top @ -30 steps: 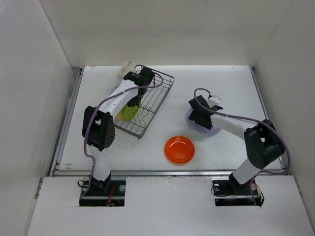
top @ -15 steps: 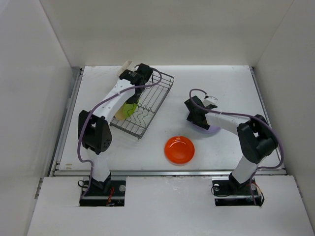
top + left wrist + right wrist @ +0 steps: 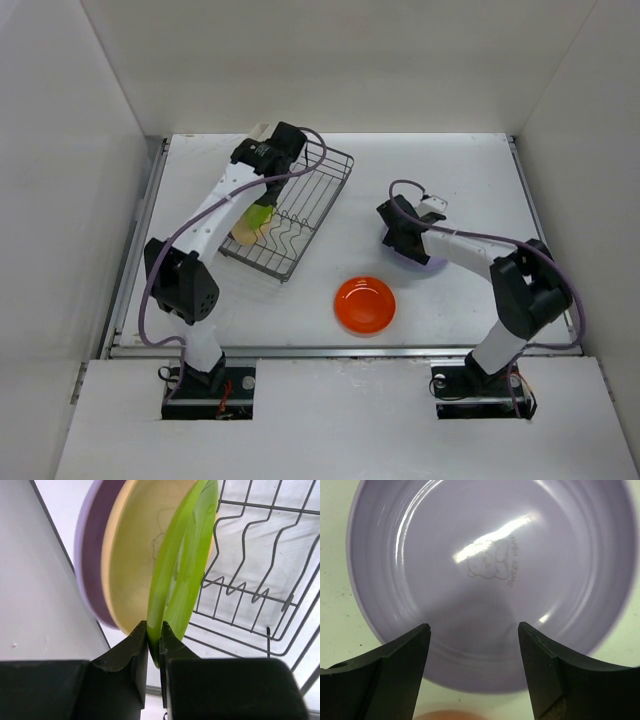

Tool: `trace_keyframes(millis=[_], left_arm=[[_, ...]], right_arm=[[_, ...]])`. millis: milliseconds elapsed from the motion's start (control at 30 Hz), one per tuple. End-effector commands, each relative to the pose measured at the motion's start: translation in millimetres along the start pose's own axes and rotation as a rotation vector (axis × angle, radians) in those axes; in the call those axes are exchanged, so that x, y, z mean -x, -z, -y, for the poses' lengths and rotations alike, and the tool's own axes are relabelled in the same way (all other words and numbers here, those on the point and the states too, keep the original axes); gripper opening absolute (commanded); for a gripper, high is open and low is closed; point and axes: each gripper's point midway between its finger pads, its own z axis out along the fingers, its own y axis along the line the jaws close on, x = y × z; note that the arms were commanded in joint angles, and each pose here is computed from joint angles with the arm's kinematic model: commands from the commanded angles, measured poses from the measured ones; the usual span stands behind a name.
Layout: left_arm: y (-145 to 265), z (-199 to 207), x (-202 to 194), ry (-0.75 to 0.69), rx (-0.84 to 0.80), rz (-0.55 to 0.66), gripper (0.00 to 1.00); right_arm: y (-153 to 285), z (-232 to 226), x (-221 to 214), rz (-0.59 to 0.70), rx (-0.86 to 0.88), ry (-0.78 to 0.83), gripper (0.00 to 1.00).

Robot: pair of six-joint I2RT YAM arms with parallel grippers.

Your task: Unload the plates from the dish rack

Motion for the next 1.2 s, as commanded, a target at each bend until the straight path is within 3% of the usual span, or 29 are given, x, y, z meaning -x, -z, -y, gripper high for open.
trace_keyframes(millis=[0, 233, 433, 633, 833, 1167], left_arm=[[55.6, 7.5, 11.7, 0.035, -0.128, 0.146, 0.0], [97.2, 17.5, 15.7, 0.013, -0.227, 0.236, 0.0], [128.4, 74.6, -2.2, -0.153, -0.466, 0.221, 0.0], [137.4, 167.9, -33.5, -0.393, -0.827, 0.086, 0.0], [133.2, 237.3, -52.2, -0.479, -1.166, -0.078, 0.02], [77.8, 266.8, -81.0, -0.514, -1.173, -0.301, 0.07]], right_arm=[[29.8, 5.3, 28.1, 0.085, 0.008, -0.051, 0.76], [63.3, 4.8, 53.0, 0.143, 0.088, -0.103, 0.78], [101.4, 17.9, 70.6, 0.19, 0.201, -0.186, 0.79], [133.5, 55.8, 81.7, 0.263, 0.252, -0.274, 0.8], [149.4, 76.0, 81.7, 0.297, 0.315, -0.337, 0.8], [141.7, 81.4, 68.1, 0.265, 0.299, -0.309, 0.8]])
